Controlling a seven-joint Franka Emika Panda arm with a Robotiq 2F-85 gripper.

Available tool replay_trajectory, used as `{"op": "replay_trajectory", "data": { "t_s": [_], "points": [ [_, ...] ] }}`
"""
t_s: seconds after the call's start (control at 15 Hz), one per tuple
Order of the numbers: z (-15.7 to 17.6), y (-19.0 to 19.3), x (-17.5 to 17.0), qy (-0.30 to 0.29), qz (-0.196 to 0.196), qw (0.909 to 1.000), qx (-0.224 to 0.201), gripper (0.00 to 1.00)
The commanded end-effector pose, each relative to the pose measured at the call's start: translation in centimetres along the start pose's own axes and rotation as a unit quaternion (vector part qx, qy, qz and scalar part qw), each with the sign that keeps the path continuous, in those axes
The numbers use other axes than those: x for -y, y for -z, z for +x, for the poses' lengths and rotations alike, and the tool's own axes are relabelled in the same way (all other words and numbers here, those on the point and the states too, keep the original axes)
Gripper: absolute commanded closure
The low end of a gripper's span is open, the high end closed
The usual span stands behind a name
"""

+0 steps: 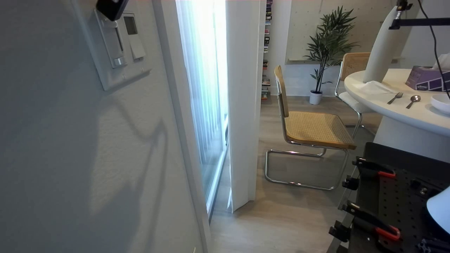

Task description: Turn the switch off

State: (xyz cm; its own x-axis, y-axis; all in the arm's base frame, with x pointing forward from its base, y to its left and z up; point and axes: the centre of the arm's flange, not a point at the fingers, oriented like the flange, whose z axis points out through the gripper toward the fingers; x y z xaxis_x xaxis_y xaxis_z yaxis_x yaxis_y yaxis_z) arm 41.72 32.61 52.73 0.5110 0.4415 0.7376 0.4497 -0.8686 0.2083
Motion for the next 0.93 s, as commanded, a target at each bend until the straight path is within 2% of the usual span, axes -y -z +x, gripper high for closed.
{"op": "replay_trajectory", "data": {
  "t_s": [0.0,0.87],
  "points": [
    [1.0,-0.7,0.4,-0.008,-0.007,0.9998,-0.015,1.0],
    [0.8,-2.0,-0.7,-0.017,-0.024,0.9996,0.002,1.0]
  ]
}}
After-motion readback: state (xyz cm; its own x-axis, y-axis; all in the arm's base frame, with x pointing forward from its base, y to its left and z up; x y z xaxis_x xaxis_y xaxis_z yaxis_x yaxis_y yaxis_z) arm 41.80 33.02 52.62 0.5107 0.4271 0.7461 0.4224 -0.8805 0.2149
